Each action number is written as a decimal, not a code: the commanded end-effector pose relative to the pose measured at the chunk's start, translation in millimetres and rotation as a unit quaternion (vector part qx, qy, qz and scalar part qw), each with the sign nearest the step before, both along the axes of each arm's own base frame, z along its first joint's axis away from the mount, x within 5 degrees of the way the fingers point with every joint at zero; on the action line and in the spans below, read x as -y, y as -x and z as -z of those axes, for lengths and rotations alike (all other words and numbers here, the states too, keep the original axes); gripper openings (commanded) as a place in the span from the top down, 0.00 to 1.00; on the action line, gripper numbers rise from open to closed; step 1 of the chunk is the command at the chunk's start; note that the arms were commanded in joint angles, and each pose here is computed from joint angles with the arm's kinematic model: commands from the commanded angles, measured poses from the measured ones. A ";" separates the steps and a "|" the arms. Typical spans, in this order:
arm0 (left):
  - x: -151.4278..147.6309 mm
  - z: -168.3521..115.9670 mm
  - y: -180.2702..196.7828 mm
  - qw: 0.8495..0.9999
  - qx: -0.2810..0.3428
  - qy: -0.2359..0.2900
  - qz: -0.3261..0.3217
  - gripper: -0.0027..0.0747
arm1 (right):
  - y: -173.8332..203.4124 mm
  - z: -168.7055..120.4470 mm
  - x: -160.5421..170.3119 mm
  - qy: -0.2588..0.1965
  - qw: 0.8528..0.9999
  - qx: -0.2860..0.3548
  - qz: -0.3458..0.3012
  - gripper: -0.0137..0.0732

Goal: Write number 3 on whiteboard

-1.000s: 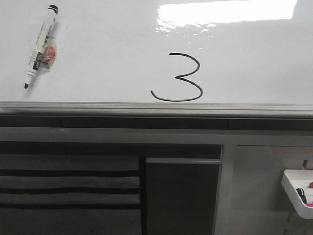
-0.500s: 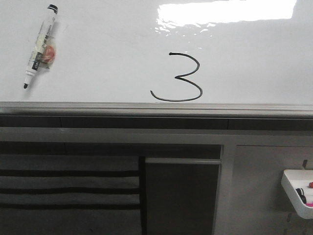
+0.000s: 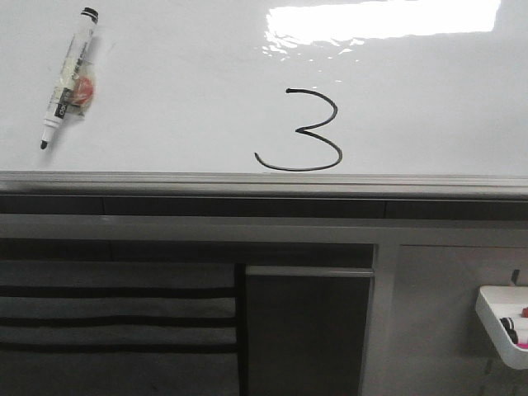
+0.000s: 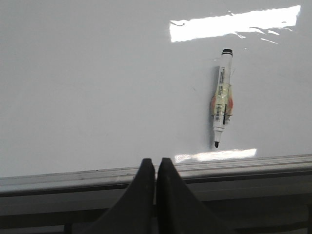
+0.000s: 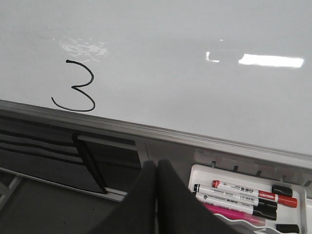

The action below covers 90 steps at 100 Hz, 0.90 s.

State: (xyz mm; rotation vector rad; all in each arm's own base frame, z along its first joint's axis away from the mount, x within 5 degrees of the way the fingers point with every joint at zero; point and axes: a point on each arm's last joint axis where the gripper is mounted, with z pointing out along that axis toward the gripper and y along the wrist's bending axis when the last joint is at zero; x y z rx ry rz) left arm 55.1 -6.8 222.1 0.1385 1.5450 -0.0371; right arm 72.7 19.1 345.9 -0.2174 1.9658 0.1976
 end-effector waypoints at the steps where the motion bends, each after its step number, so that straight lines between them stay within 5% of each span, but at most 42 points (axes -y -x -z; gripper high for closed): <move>1: -1.7 -10.6 1.5 0.998 0.056 0.013 -0.008 0.99 | -1.3 -13.1 0.7 -0.005 0.999 0.044 0.003 0.93; 90: -5.4 2.4 2.9 0.995 0.086 0.031 -0.040 0.99 | -1.3 -13.1 0.7 -0.005 0.999 0.044 0.003 0.93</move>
